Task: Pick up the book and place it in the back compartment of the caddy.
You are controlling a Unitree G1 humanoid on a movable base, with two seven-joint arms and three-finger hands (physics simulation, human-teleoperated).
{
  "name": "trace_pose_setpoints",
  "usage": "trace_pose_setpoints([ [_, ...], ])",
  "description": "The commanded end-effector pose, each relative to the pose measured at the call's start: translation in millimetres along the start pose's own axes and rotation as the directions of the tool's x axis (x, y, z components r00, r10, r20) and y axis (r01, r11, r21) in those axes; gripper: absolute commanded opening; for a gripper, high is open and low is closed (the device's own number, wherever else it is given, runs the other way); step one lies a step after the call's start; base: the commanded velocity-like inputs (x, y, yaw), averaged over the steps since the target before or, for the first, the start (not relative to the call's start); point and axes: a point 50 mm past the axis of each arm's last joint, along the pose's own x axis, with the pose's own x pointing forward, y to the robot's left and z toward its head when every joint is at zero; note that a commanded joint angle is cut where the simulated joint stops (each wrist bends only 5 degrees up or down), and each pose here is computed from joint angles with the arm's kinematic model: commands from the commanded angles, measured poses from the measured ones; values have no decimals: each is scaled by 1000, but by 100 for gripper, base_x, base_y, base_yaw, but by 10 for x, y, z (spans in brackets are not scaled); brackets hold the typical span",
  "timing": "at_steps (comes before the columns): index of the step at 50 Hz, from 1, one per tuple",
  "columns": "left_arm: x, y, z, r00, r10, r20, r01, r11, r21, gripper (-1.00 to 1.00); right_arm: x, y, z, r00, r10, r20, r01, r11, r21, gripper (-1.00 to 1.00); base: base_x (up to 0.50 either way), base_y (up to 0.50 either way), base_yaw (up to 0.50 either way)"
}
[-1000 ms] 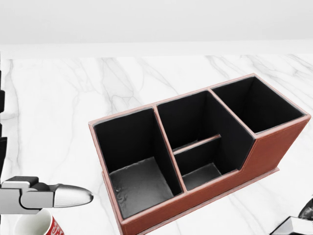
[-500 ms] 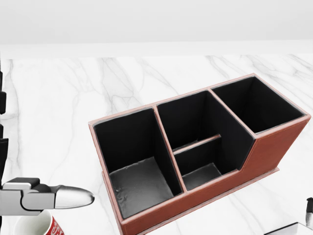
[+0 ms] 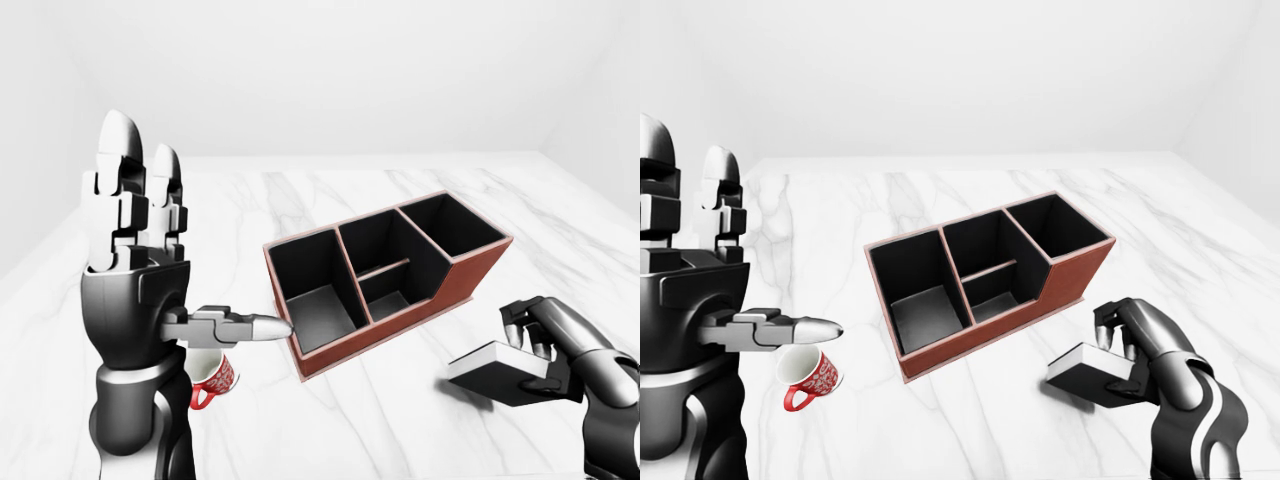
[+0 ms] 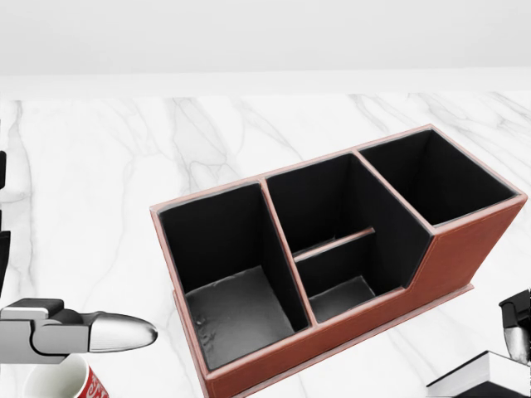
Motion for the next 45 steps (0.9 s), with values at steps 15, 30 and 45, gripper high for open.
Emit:
trace_pose_setpoints([
  [15, 0, 14, 73, 999, 14, 32, -14, 1000, -1, 100, -76, -429, 613, 964, -171, 204, 204, 967, -154, -100, 0, 0, 0],
  [30, 18, 28, 88, 999, 17, 46, -17, 1000, 0, 100, -163, -543, 963, 915, -233, 329, 306, 933, -190, -100, 0, 0, 0],
  [45, 29, 41, 56, 999, 18, 35, -18, 1000, -1, 100, -191, -585, 1331, 858, -254, 446, 377, 902, -211, -100, 0, 0, 0],
])
